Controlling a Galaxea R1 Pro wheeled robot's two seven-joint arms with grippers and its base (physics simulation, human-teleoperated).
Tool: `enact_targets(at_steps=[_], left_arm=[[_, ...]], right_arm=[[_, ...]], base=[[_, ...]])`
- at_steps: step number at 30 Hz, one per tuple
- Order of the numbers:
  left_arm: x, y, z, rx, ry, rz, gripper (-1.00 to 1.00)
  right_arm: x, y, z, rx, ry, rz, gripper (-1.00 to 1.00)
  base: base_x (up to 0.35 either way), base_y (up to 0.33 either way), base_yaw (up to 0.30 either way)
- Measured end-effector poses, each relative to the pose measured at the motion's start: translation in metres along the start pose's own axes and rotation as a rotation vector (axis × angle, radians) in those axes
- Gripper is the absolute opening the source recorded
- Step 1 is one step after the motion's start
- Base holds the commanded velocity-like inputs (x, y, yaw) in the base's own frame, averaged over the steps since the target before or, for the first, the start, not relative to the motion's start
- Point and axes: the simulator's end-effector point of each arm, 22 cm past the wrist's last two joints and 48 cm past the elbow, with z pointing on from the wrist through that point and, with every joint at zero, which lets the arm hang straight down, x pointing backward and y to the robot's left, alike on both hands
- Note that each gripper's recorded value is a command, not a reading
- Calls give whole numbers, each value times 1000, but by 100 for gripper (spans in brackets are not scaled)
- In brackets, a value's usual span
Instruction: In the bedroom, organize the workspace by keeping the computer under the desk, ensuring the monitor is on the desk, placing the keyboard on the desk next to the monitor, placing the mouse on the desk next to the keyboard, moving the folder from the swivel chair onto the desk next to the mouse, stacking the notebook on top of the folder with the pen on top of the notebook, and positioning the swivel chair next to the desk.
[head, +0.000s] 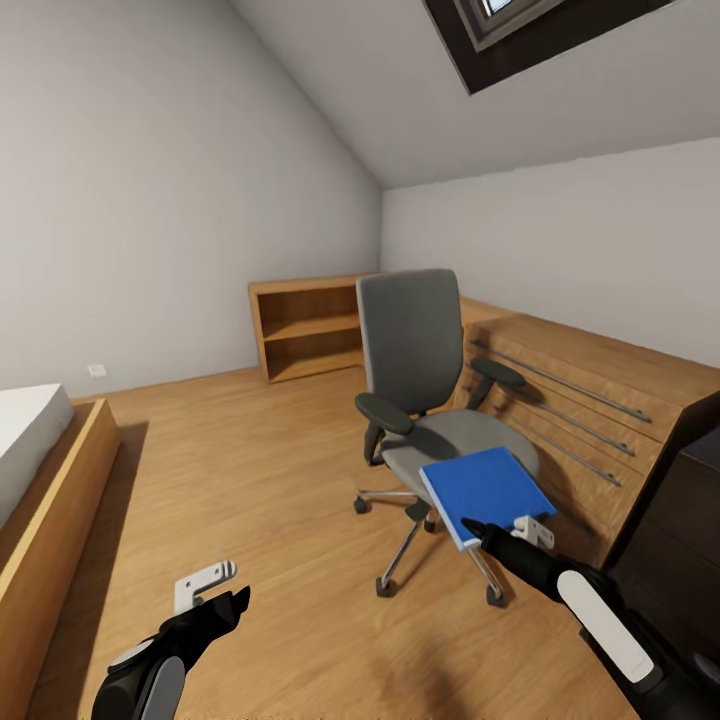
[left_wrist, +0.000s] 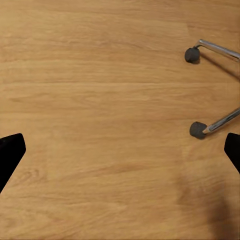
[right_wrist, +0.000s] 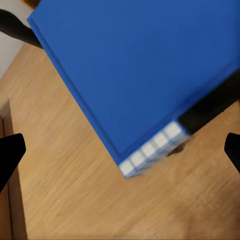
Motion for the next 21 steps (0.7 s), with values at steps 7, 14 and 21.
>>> enact_targets(at_steps=[7, 14, 21], left_arm=[[13, 5, 8, 0, 0, 0, 100], [26, 10, 16, 0, -1, 0, 100], [30, 11, 18, 0, -1, 0, 100]], right_arm=[[9, -12, 4, 3, -6, 6, 100], [23, -23, 9, -31, 1, 18, 100], [24, -31, 9, -98, -1, 55, 100]], base=[[0, 0, 0], [0, 0, 0], [0, 0, 0]])
